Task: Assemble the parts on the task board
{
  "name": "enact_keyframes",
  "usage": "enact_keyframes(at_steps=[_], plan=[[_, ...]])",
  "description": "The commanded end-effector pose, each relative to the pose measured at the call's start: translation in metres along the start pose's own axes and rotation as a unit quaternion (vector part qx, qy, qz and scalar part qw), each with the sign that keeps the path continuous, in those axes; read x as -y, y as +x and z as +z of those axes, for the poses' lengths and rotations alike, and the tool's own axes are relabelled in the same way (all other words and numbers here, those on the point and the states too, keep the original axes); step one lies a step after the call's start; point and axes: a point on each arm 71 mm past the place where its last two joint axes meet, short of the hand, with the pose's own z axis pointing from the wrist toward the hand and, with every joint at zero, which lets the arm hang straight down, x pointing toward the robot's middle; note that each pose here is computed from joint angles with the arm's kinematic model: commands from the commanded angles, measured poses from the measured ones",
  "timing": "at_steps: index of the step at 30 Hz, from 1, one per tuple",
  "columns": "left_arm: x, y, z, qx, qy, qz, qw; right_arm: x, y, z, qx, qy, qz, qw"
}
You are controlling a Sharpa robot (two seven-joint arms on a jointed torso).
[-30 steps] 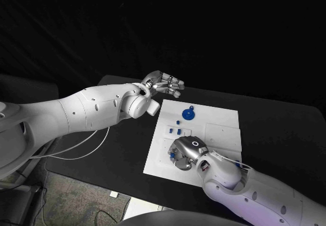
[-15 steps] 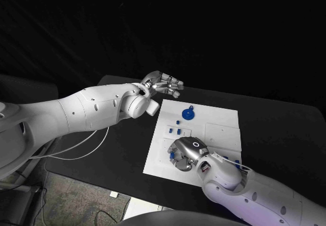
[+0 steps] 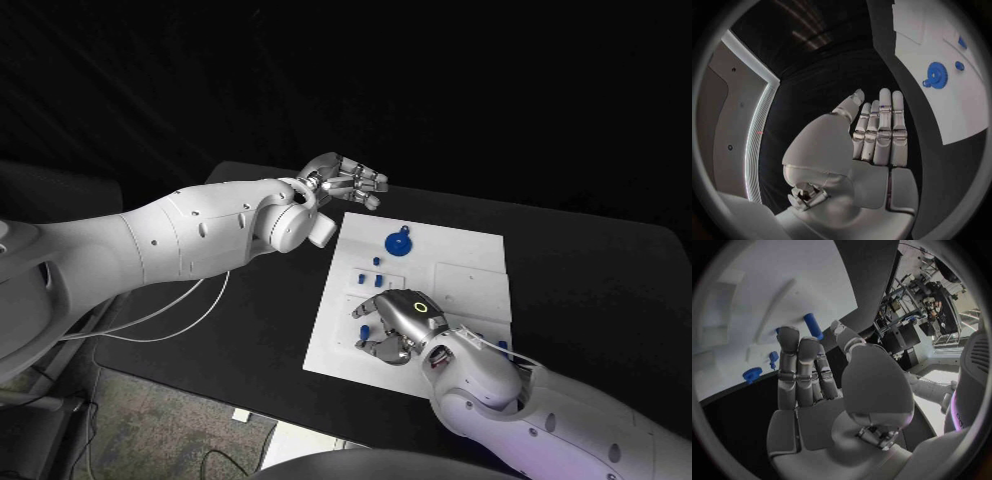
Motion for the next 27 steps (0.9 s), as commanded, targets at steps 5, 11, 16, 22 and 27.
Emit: enact_keyframes(at_steps=[5, 11, 16, 22, 27], plan=[[0.0, -0.0004, -0.0006, -0.005, 0.002, -0.004, 1.0, 0.012, -0.028, -0.008, 0.027, 0.021, 0.075, 0.997], [-0.0013, -0.0069, -0.0038, 0.003, 0.003, -0.001, 1.0, 0.053, -0.061, -0.018, 0.009, 0.088, 0.15, 0.985], [-0.0048, -0.0115, -0.0099, 0.014, -0.001, 0.007, 1.0, 0.095, -0.088, -0.034, -0.038, 0.178, 0.242, 0.953], [-0.0096, -0.0114, -0.0184, 0.0, 0.006, -0.002, 1.0, 0.129, -0.11, -0.056, -0.101, 0.261, 0.265, 0.923], [-0.0114, -0.0082, -0.0266, -0.02, 0.012, -0.011, 1.0, 0.146, -0.115, -0.07, -0.148, 0.313, 0.251, 0.904]])
